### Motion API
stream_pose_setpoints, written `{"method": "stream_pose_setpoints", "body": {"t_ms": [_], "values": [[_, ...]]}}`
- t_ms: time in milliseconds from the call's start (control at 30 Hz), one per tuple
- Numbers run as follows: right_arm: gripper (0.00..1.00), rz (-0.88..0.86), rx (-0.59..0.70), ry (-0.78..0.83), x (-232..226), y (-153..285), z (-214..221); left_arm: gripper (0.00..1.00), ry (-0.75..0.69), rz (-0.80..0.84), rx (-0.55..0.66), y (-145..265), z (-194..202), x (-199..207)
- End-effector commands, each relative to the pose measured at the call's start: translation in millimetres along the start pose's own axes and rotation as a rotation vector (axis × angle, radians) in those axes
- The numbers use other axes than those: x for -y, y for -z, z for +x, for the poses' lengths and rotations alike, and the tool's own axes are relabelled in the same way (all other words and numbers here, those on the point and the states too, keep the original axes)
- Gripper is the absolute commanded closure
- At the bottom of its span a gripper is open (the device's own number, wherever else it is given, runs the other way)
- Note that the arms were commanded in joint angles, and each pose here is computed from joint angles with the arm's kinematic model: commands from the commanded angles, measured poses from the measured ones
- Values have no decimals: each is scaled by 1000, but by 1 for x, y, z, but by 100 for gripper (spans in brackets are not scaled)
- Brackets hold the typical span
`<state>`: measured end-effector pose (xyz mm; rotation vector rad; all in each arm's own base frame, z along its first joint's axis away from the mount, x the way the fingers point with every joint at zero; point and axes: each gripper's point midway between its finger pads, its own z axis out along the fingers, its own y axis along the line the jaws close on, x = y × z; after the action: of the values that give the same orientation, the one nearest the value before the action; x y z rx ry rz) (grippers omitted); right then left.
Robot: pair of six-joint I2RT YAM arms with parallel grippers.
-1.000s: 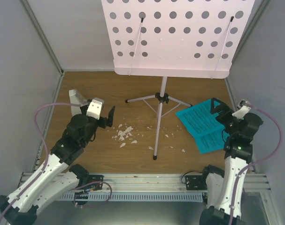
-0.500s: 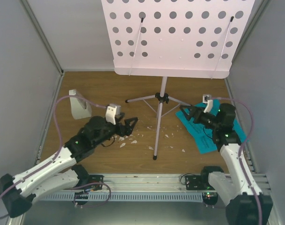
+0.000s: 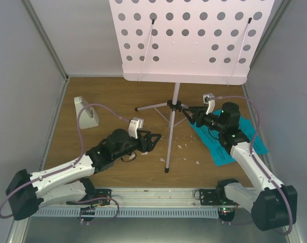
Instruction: Pack up the instrument practice props
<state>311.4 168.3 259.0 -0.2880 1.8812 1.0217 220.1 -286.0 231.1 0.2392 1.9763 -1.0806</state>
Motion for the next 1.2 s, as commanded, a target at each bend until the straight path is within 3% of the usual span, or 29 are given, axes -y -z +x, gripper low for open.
{"method": "stream_pose_setpoints", "body": {"t_ms": [0, 567, 867, 1167], "values": [[49, -23, 33, 148, -13, -4, -19, 25, 7, 109, 67, -10, -25, 31], [74, -61, -4, 246, -11, -16, -14, 51, -36, 78, -52, -71, -14, 32], [74, -49, -11, 298, -6, -20, -13, 51, -13, 58, -82, -89, -15, 11], [74, -80, -44, 315, -5, -29, -3, 46, -79, 51, -136, -108, -11, 8]]}}
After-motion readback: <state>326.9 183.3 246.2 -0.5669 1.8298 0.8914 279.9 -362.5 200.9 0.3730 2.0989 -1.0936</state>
